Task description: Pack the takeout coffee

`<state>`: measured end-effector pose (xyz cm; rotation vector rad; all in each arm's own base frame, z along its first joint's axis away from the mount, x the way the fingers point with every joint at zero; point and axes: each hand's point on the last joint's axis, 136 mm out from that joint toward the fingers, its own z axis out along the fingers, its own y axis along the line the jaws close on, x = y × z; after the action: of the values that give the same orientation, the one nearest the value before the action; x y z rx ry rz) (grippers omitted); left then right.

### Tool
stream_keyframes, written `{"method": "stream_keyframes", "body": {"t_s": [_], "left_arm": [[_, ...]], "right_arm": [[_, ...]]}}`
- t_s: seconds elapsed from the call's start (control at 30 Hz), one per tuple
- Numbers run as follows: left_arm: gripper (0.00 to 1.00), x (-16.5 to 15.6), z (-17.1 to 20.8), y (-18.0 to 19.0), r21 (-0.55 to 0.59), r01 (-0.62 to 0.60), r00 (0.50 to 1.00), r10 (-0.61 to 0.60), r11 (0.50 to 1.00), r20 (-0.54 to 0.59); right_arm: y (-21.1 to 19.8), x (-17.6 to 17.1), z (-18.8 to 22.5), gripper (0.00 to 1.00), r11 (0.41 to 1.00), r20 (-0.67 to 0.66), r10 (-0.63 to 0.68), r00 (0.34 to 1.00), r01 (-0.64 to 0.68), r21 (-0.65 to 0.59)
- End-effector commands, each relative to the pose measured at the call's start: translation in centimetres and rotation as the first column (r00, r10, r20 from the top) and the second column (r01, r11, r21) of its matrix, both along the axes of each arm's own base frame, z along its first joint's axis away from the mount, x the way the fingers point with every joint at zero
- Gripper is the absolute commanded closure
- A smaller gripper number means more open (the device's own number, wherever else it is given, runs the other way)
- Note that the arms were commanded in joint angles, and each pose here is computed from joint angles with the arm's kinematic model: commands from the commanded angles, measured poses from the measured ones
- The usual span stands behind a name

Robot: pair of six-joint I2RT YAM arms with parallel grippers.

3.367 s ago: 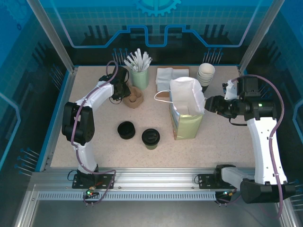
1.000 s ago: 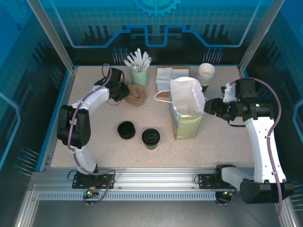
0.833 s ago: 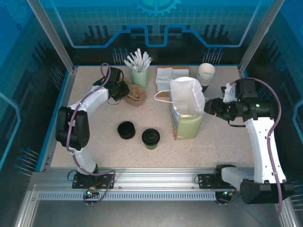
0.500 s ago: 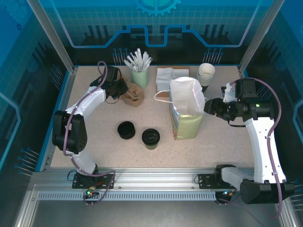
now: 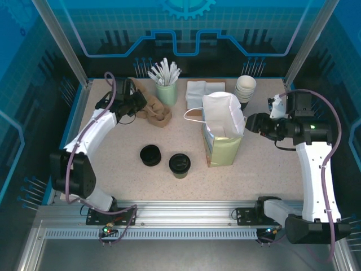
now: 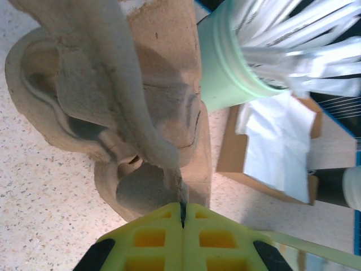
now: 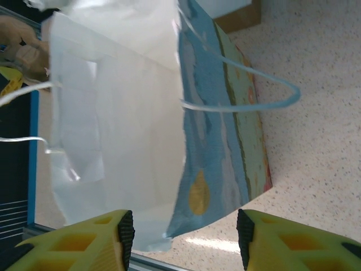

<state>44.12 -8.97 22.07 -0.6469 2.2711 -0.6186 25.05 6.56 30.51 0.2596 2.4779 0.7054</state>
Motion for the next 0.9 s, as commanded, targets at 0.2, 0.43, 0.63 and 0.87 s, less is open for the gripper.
{"method": "stream_keyframes", "body": {"t_s": [0.2, 0.43, 0.63, 0.87], "left_arm": [[1.00, -4.9, 11.0, -1.4, -0.042, 0.154, 0.967, -0.142, 0.987, 0.212], [1.00, -10.5, 19.7, -3.8, -0.091, 0.346, 0.867, -0.282, 0.934, 0.410], [1.00, -15.4, 25.7, -7.3, -0.074, 0.547, 0.715, -0.419, 0.834, 0.560], [1.00, -19.5, 28.5, -12.0, -0.003, 0.730, 0.521, -0.554, 0.684, 0.649]], "right_arm": [[2.6, -0.3, 8.2, 0.45, 0.978, 0.291, 0.117, 0.950, -0.160, 0.131], [5.2, -0.7, 13.4, 0.43, 0.915, 0.455, 0.225, 0.862, -0.347, 0.205], [7.4, -1.5, 16.8, 0.42, 0.832, 0.541, 0.321, 0.777, -0.505, 0.231], [10.4, -3.0, 18.2, 0.43, 0.739, 0.589, 0.430, 0.684, -0.642, 0.204]]}}
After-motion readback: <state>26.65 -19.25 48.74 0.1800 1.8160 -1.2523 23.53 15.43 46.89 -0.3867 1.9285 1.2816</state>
